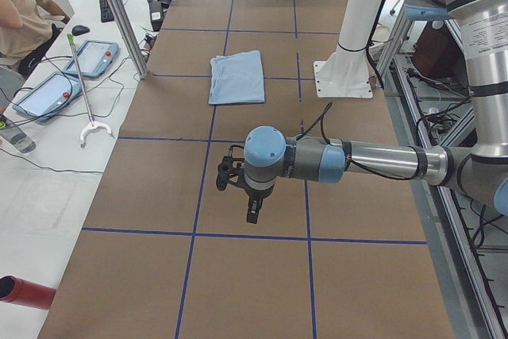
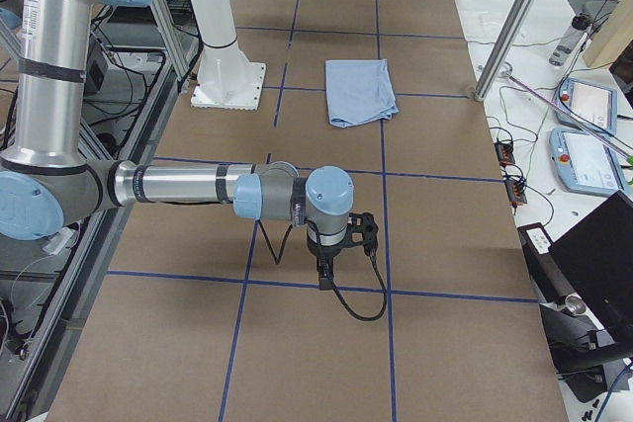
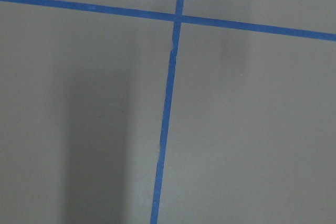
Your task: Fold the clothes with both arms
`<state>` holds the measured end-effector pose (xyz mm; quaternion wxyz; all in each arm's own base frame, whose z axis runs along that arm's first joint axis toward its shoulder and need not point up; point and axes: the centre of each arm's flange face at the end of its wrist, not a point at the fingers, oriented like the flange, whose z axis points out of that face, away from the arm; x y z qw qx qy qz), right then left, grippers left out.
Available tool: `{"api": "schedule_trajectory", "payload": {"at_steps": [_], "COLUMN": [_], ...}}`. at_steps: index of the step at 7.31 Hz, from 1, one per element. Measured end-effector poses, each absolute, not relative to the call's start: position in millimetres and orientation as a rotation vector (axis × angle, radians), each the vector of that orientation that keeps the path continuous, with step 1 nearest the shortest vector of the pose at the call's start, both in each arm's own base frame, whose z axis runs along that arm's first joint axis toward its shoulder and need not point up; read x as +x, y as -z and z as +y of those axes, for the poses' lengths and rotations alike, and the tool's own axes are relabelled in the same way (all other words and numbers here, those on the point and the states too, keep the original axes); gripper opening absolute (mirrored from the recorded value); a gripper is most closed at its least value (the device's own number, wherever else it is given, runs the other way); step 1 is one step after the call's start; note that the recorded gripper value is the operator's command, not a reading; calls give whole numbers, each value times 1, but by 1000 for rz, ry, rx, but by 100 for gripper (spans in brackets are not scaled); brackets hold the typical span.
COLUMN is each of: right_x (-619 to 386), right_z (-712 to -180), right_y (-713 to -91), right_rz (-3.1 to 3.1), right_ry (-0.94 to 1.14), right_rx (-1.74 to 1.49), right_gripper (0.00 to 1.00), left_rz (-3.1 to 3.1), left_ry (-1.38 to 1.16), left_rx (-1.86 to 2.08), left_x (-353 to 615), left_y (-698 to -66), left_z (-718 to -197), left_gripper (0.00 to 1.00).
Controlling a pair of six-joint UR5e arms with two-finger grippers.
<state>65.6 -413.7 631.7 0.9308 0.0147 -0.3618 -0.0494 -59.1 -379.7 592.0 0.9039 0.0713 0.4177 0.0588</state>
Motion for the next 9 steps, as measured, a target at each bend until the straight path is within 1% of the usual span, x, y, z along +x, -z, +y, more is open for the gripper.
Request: {"api": "schedule_trajectory", "payload": {"at_steps": [9], "right_x": [64], "right_z": [-413], "right_y": [-624], "right_rz": [-775], "right_ry": [91], "right_rx": [38], "right_gripper": [100], "left_rz": [861], "left_ry": [-118], "left_rx": [143], "left_x": [-60], "left_y": [-594], "left_z": [-378], "left_gripper": [100]}}
